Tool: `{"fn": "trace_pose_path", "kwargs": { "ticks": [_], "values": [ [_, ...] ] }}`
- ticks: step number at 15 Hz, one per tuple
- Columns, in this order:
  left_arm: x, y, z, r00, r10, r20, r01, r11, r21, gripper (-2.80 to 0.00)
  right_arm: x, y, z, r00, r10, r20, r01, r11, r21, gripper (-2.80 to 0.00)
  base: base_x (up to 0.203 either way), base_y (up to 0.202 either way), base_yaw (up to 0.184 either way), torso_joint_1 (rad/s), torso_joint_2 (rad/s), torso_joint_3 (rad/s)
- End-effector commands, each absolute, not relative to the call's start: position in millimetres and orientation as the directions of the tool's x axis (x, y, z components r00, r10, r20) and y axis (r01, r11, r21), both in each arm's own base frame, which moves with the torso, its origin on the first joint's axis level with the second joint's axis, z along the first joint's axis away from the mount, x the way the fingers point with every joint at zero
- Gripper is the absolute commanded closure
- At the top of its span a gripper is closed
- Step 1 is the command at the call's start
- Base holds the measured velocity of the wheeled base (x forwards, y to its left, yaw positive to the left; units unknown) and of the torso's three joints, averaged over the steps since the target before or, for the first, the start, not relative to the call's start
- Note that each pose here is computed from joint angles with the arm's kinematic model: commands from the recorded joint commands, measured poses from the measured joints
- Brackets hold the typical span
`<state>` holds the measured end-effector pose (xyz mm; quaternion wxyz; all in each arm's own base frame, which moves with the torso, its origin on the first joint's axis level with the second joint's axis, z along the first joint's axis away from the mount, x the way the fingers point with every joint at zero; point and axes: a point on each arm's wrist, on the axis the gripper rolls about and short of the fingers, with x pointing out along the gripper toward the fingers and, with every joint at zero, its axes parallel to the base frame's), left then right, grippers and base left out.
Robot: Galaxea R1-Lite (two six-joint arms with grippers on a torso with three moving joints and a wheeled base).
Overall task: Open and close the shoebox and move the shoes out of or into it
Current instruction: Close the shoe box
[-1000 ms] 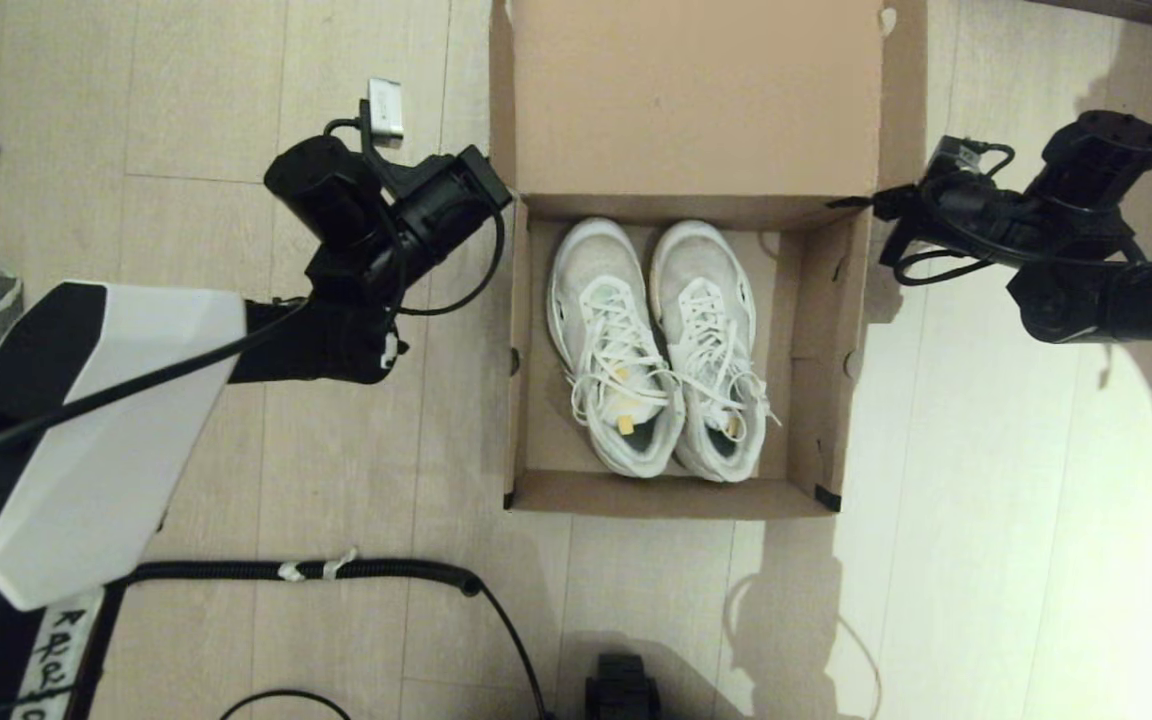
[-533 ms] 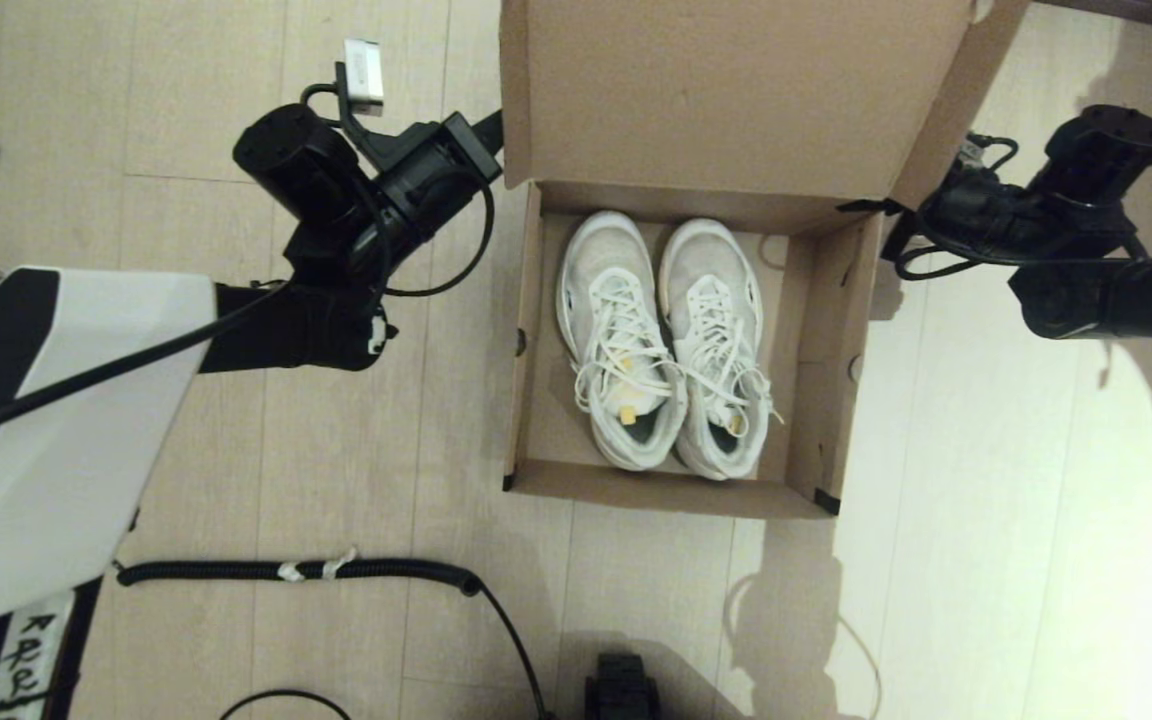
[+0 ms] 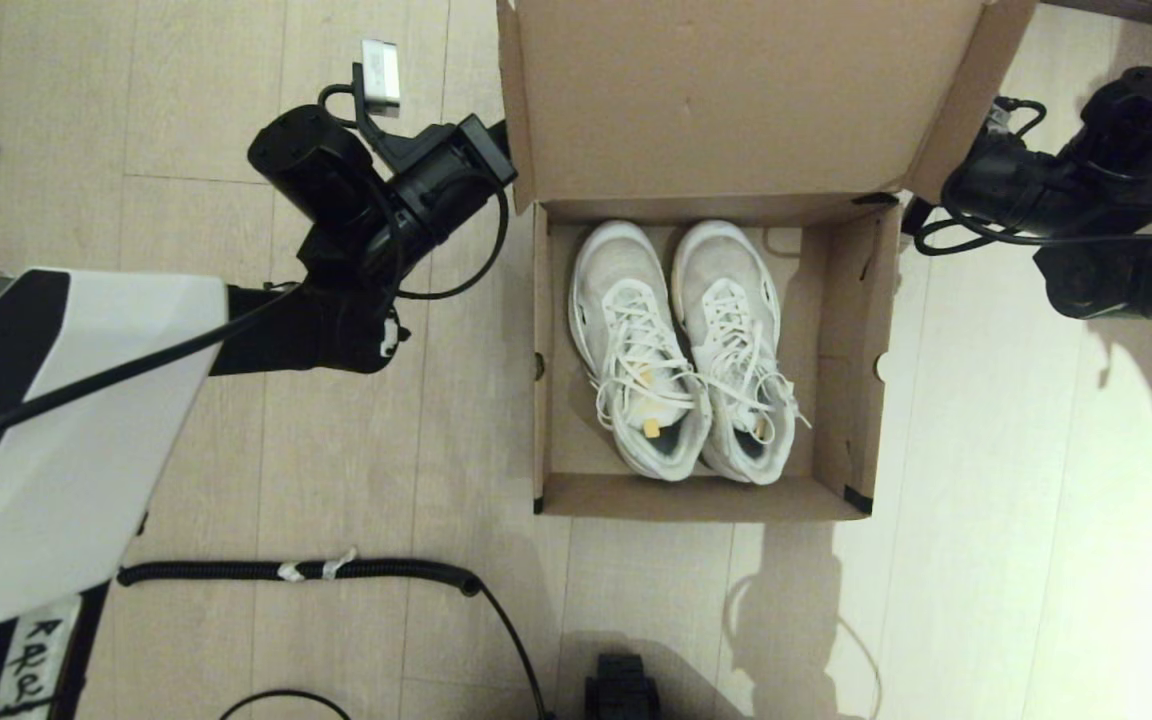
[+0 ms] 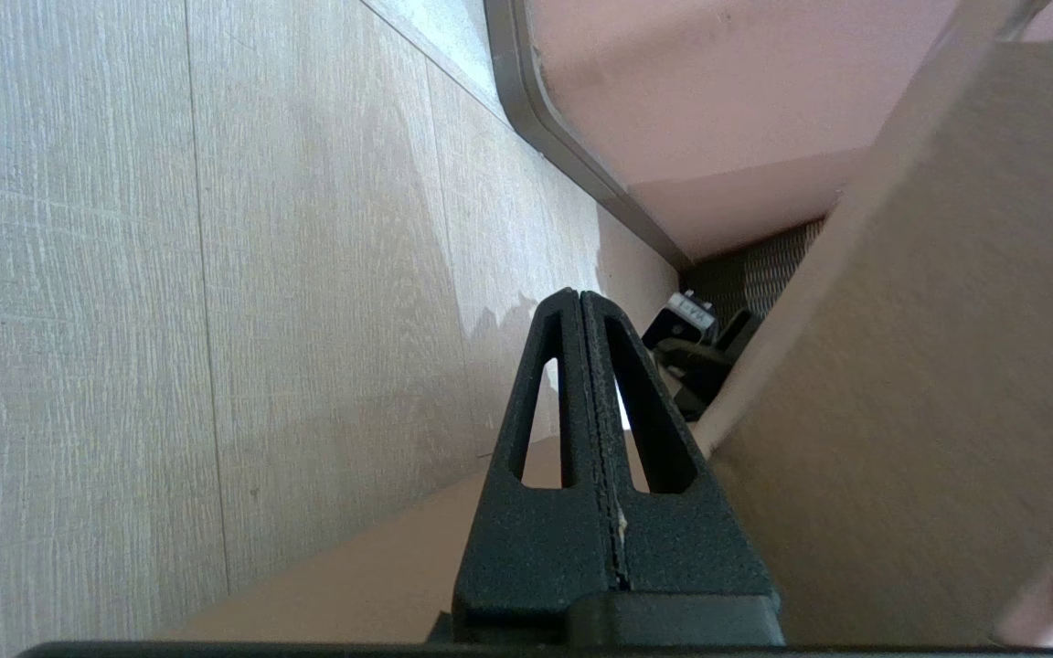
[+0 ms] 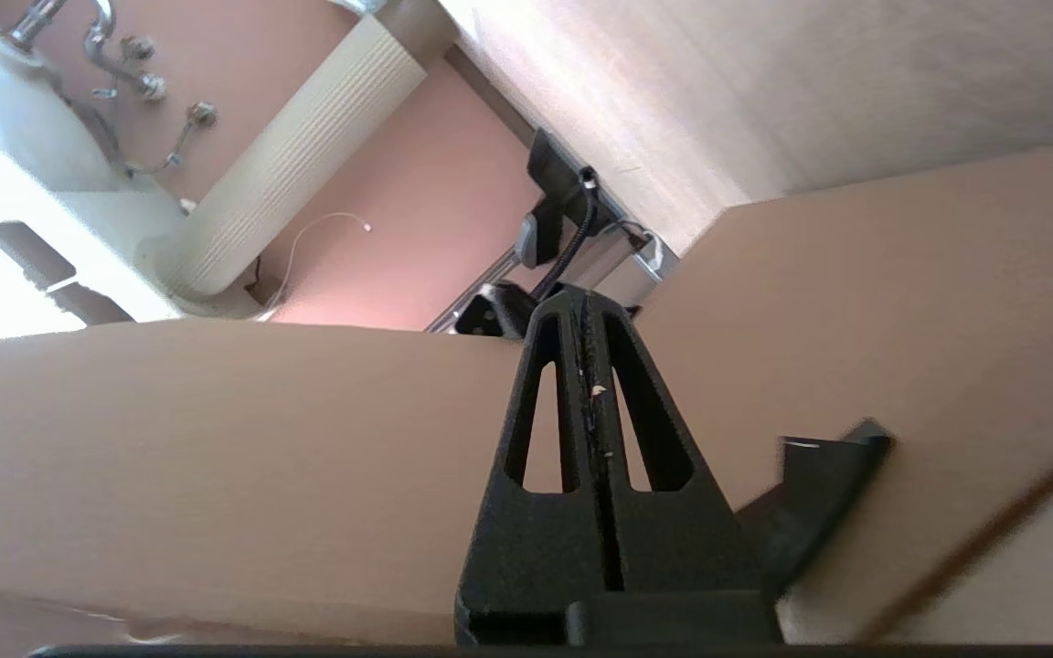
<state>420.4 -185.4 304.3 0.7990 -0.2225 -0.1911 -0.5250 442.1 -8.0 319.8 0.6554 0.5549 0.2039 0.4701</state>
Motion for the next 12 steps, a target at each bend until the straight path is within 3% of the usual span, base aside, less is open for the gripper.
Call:
{"fn": "trace_pose_path", "kwargs": {
  "ticks": [1,12],
  "values": [
    [420.1,-186.9,303.6,0.369,-0.757,0.539,0.927,0.342,-0.154,0.00,432.0,-5.9,333.2,0.457,0.849,0.265,-0.414,-0.061,0.908,0.00,0.000,0.000,0.000,0.000,0.00,0.000],
    [415.0,-188.0,309.2,0.326,-0.786,0.526,0.944,0.305,-0.129,0.00,424.8,-4.7,341.0,0.425,0.868,0.256,-0.438,-0.051,0.897,0.00,0.000,0.000,0.000,0.000,0.00,0.000]
  ]
}}
